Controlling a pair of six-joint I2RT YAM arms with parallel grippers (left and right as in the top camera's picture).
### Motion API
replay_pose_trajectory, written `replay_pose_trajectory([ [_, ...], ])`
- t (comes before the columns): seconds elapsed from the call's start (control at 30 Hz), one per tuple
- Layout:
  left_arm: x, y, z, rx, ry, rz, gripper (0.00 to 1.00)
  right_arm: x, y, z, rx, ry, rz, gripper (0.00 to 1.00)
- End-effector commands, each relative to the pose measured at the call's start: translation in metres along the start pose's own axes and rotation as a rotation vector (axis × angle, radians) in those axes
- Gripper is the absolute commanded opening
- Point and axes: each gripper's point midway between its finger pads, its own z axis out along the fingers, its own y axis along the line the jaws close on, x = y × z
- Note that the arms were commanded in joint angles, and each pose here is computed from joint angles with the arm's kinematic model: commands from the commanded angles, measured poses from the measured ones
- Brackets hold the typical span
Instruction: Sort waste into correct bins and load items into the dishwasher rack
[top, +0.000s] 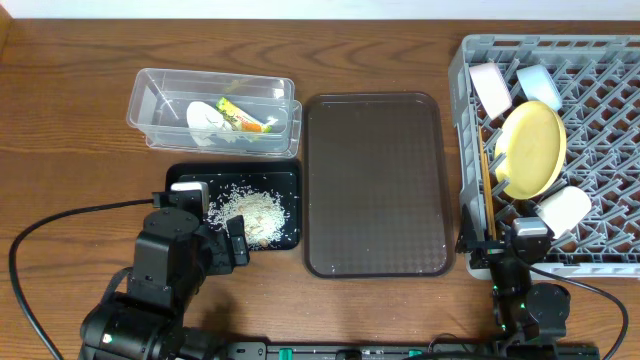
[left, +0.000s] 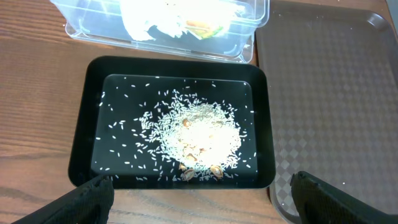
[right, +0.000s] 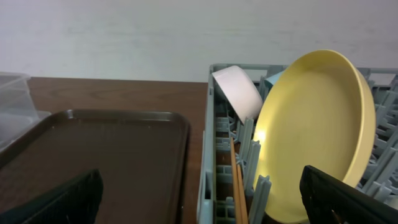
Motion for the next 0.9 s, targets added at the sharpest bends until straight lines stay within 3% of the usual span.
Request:
replay_pose_trajectory([
  [0.0, 0.0001, 0.0004, 0.0003, -0.003, -0.001, -0.003, 0.93, 0.0013, -0.0016, -0.0001, 0.013, 0.001, 0.003, 0.99],
  [0.87, 0.0019, 0.0011, 0.0003, -0.006, 0.006, 0.004, 0.93, 0.0013, -0.0016, 0.0, 0.013, 0.001, 0.003, 0.99],
])
